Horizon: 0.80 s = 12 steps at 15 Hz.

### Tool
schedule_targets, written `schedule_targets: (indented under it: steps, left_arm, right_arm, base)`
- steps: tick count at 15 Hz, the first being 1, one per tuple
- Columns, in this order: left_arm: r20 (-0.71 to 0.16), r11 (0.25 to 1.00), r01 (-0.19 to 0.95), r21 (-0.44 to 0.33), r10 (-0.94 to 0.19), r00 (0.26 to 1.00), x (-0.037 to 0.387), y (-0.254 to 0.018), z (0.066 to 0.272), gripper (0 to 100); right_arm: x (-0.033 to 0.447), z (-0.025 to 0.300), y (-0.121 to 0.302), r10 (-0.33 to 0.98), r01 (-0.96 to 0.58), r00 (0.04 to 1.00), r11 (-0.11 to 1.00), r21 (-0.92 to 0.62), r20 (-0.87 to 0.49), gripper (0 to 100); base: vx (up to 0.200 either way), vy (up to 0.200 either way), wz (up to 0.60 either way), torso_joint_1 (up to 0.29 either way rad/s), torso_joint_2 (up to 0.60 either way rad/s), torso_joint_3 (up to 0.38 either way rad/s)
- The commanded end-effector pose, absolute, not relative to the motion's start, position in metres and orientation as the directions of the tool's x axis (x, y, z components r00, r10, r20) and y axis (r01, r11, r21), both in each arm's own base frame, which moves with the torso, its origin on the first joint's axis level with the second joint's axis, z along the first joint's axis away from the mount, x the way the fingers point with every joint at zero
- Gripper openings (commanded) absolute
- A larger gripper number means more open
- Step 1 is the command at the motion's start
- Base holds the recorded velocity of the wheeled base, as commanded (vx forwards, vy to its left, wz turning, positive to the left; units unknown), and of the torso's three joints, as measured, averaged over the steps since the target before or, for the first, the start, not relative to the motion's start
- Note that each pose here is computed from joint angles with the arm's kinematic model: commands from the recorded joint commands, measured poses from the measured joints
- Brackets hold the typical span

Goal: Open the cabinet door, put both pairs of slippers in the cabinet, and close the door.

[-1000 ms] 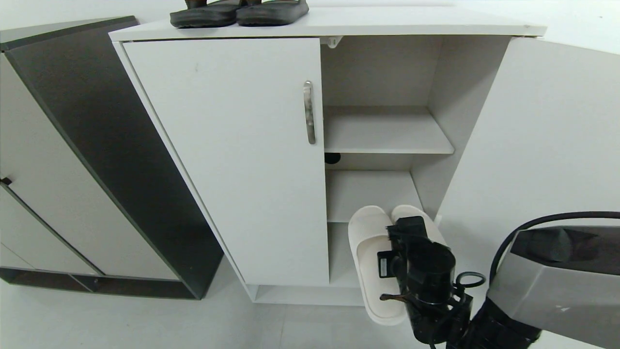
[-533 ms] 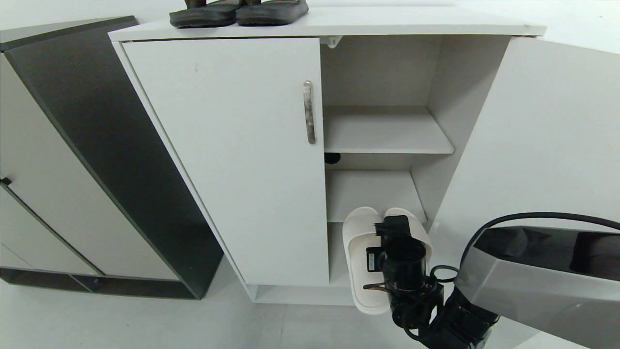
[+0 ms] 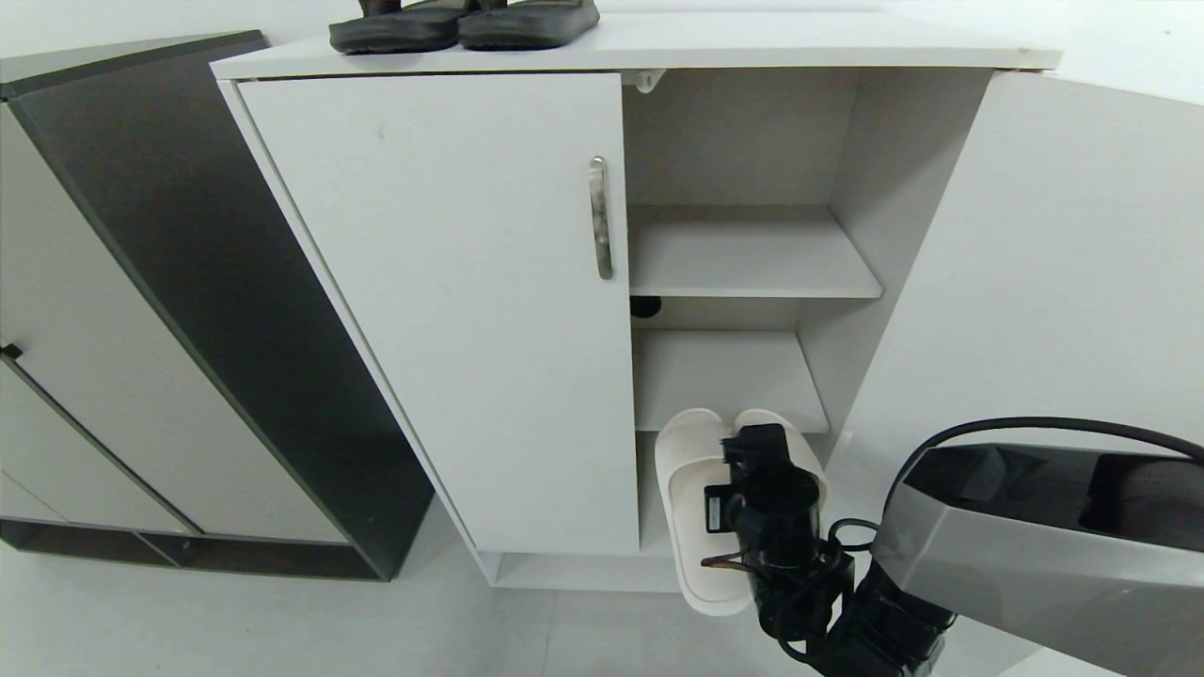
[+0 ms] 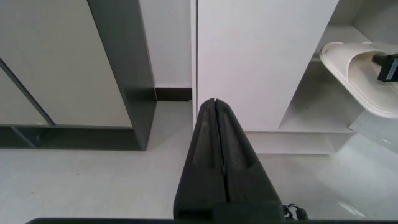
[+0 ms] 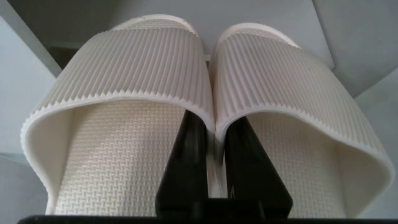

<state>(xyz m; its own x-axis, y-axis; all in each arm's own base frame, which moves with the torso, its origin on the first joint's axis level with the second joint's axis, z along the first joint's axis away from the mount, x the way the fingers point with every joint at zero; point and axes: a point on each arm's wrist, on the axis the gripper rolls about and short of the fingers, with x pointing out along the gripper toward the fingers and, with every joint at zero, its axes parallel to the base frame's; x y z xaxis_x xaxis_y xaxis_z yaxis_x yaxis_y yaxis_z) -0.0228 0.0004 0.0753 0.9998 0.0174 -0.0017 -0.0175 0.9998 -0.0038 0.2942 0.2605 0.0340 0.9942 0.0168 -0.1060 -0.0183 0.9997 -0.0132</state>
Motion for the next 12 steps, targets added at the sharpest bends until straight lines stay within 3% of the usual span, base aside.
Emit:
schedule_targets:
  steps: [1,8,12]
  left_arm:
    - [-0.003,1.000,-0.017,-0.005,0.017,1.000,-0.023,0.000,0.075,0]
    - [-0.003,1.000,-0.017,-0.005,0.017,1.000,-0.023,0.000,0.075,0]
    - [-0.003,1.000,-0.017,-0.005,0.017,1.000,-0.023,0.000,0.075,0]
  right_arm:
    - [0.294,0.036,0.260,0.017,-0.018,0.995,1.000,-0.010,-0.103,0]
    - [0.294,0.039,0.260,0.017,-0.018,0.995,1.000,-0.007,-0.097,0]
    - [0.310,0.034,0.258,-0.007,0.007,0.996,1.000,0.008,-0.087,0]
  base:
    - [0.000,0.000,0.00,0.000,0.00,0.000]
    - [0.200,0.000,0.00,0.000,0.00,0.000]
    - [0.000,0.000,0.00,0.000,0.00,0.000]
